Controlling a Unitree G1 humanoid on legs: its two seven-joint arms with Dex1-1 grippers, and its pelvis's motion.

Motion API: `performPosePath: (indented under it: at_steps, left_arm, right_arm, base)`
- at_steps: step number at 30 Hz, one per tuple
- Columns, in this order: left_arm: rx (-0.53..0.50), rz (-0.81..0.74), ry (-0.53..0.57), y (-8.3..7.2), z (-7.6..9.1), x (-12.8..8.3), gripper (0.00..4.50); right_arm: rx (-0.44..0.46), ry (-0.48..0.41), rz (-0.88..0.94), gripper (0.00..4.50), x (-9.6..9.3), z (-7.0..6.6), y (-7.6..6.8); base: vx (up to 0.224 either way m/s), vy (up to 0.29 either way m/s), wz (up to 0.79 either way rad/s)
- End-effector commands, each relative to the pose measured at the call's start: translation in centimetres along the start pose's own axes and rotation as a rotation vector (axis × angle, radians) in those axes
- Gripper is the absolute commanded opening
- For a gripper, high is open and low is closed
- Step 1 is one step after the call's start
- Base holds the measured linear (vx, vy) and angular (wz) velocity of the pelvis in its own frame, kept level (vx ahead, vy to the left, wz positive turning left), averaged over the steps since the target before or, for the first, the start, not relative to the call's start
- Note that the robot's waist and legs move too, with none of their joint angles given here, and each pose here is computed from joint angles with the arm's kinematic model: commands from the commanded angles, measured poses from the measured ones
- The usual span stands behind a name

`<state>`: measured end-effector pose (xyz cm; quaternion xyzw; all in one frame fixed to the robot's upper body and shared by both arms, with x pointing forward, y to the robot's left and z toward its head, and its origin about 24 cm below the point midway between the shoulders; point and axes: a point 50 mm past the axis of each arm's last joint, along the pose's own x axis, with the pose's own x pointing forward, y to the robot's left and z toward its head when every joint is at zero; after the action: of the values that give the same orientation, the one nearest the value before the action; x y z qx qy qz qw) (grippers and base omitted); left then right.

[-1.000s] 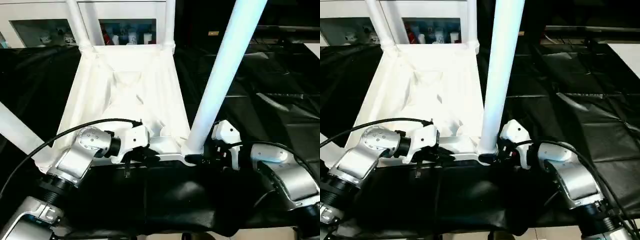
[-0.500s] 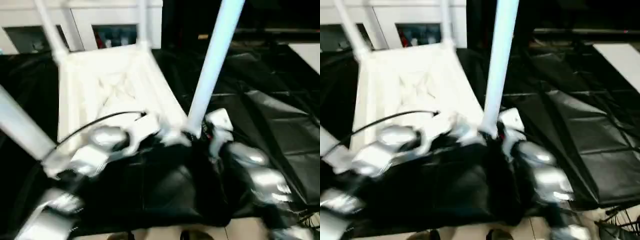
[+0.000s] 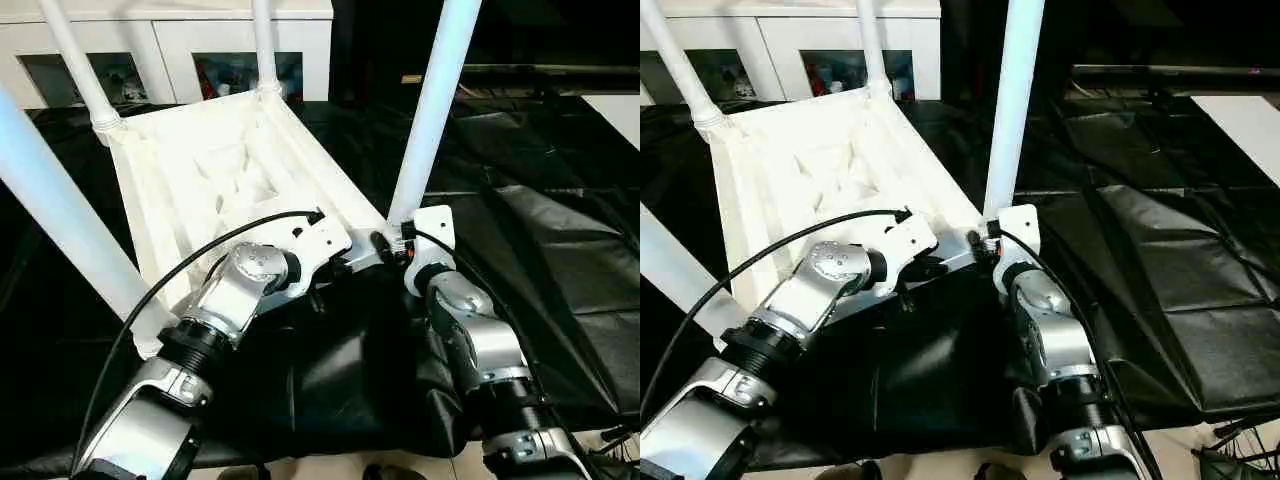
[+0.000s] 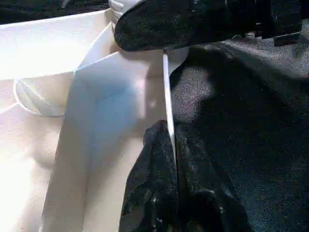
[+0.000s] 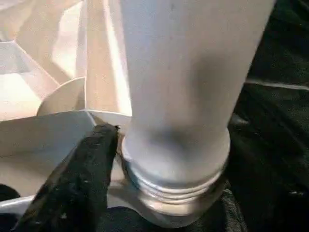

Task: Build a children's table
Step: Rotate leg to tighten

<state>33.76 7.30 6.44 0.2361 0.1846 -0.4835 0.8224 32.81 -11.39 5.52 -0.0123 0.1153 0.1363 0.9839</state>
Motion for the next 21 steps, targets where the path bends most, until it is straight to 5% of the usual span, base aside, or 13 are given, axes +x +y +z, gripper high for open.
performPosePath:
  at_steps: [1,6,13,17,21]
  left_arm:
    - [-0.013,-0.080,0.155,-2.0,-3.5,0.8,0.00]
    - [0.029,-0.118,0.139,-1.6,-3.9,-0.3,0.00]
    - [0.052,-0.220,0.099,-1.3,-4.7,-3.0,0.00]
    - [0.122,-0.384,0.054,-2.2,-5.0,-4.8,0.00]
    - [0.120,-0.393,0.058,-1.9,-5.0,-5.9,0.00]
  right_arm:
    - [-0.037,-0.050,0.093,3.85,-0.1,1.2,1.3]
    - [-0.182,-0.067,0.129,4.18,-1.2,2.3,-0.7]
    - [-0.344,-0.008,0.448,4.40,-4.2,2.9,-2.5]
    - [-0.380,0.013,0.579,4.40,-5.4,2.9,-3.1]
    - [-0.383,0.072,0.698,4.40,-6.4,2.3,-3.0]
  base:
    - [0.000,0.000,0.00]
    - [0.000,0.000,0.00]
    - [0.000,0.000,0.00]
    - [0.000,0.000,0.00]
    - [0.000,0.000,0.00]
